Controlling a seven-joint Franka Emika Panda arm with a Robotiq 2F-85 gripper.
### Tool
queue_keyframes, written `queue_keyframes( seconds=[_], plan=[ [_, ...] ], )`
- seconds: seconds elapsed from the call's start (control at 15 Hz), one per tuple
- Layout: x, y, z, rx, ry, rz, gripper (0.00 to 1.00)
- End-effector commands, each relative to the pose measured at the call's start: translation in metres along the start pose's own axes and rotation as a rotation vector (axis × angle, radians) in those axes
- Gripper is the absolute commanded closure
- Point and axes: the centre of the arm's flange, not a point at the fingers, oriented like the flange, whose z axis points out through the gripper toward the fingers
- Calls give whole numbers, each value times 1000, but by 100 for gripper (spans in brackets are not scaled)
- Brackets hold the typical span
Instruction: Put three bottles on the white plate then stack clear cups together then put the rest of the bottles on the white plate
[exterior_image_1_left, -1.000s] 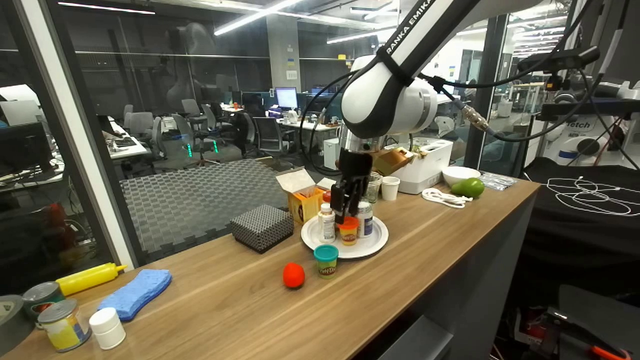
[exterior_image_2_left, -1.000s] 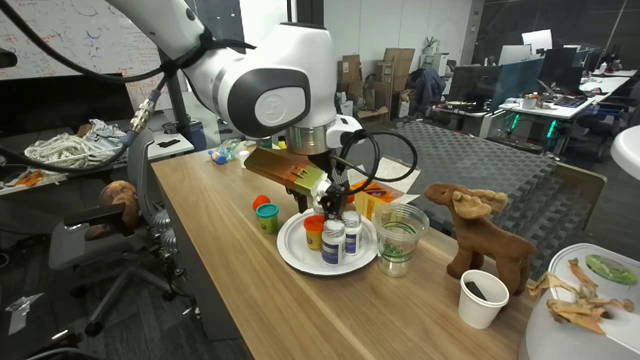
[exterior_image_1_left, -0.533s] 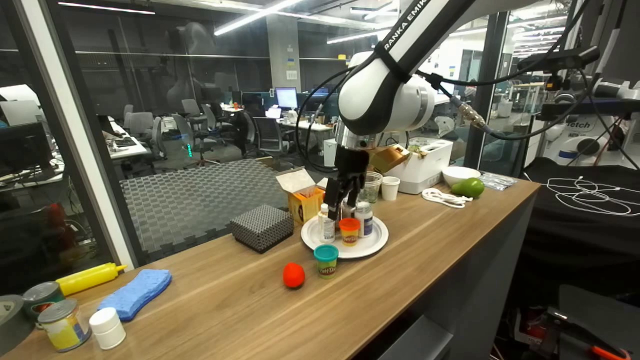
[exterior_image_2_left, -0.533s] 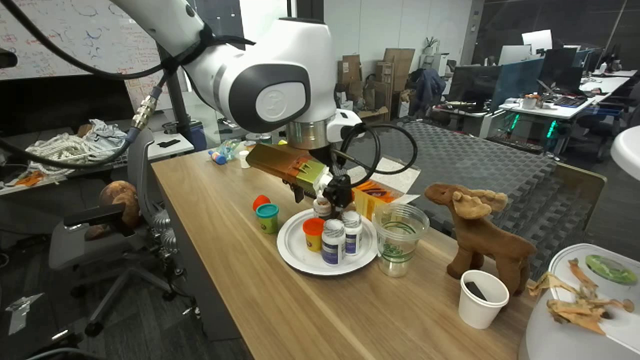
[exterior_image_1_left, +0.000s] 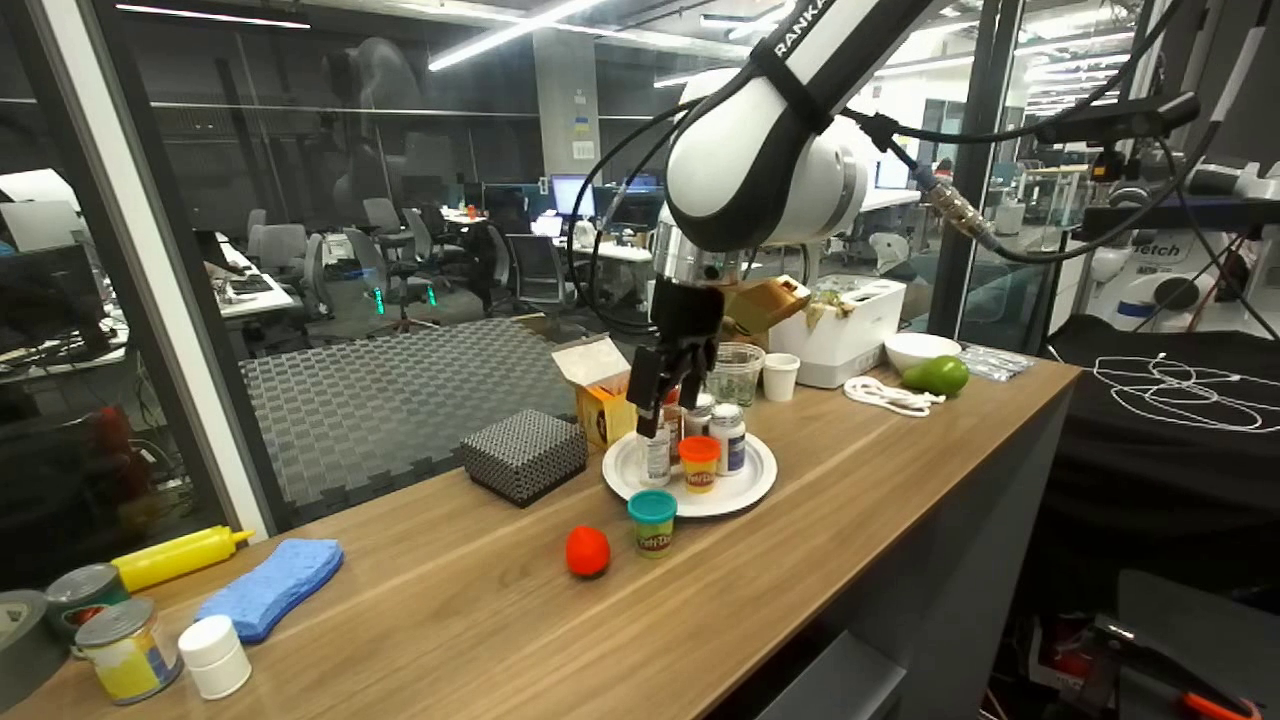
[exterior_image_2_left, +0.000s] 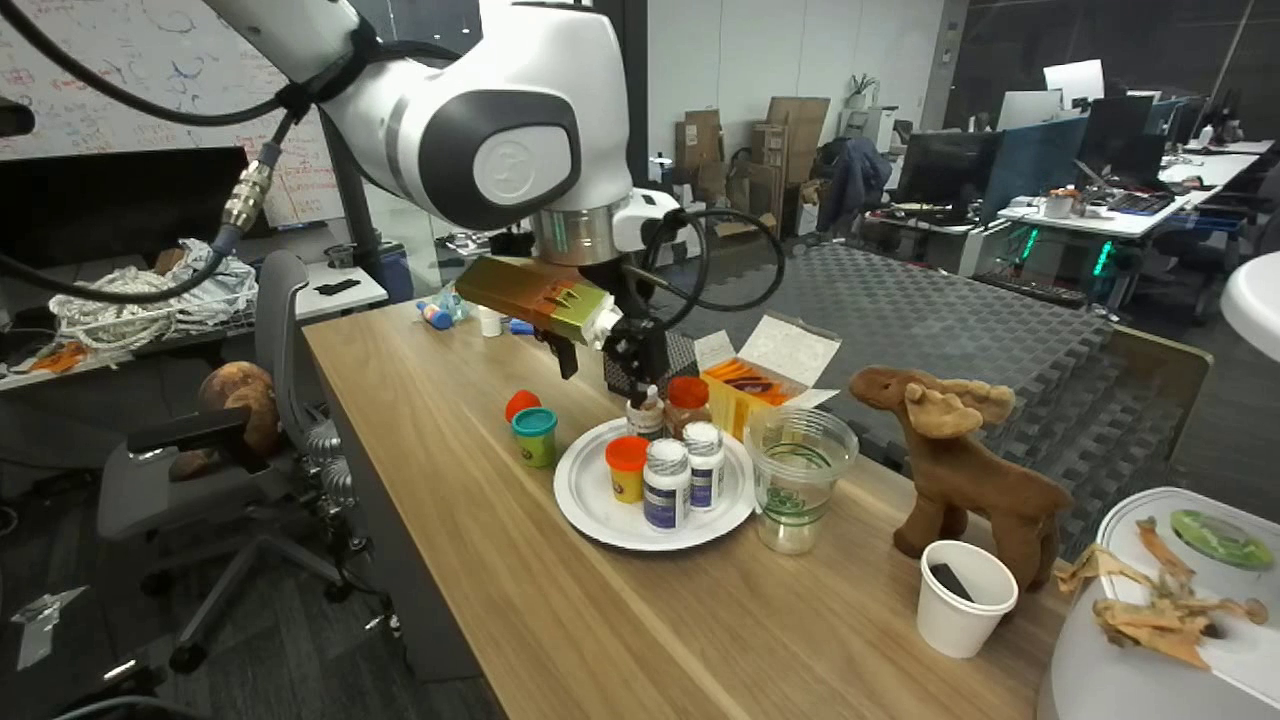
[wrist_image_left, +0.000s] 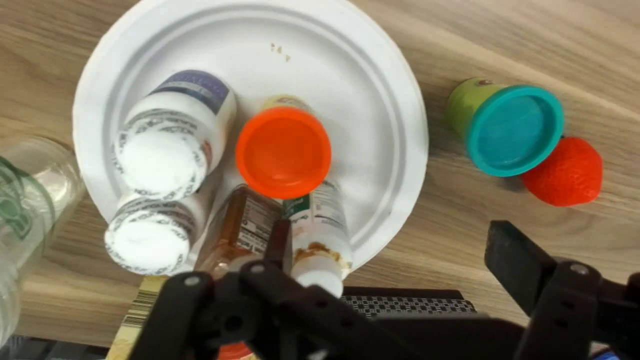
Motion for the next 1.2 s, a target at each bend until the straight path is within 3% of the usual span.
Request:
queue_keyframes(
  seconds=[0.0,0.2,0.47,0.87,1.13],
  plan=[
    [-29,-56,-36,-18,-34,90,0],
    [-46,-95,-44,-31,-12,256,0],
    [-61,-116,-39,-56,6,407,0],
    [-62,-89,-11,-129,22,622,0],
    [-58,-80,10,-69,-18,672,0]
  ],
)
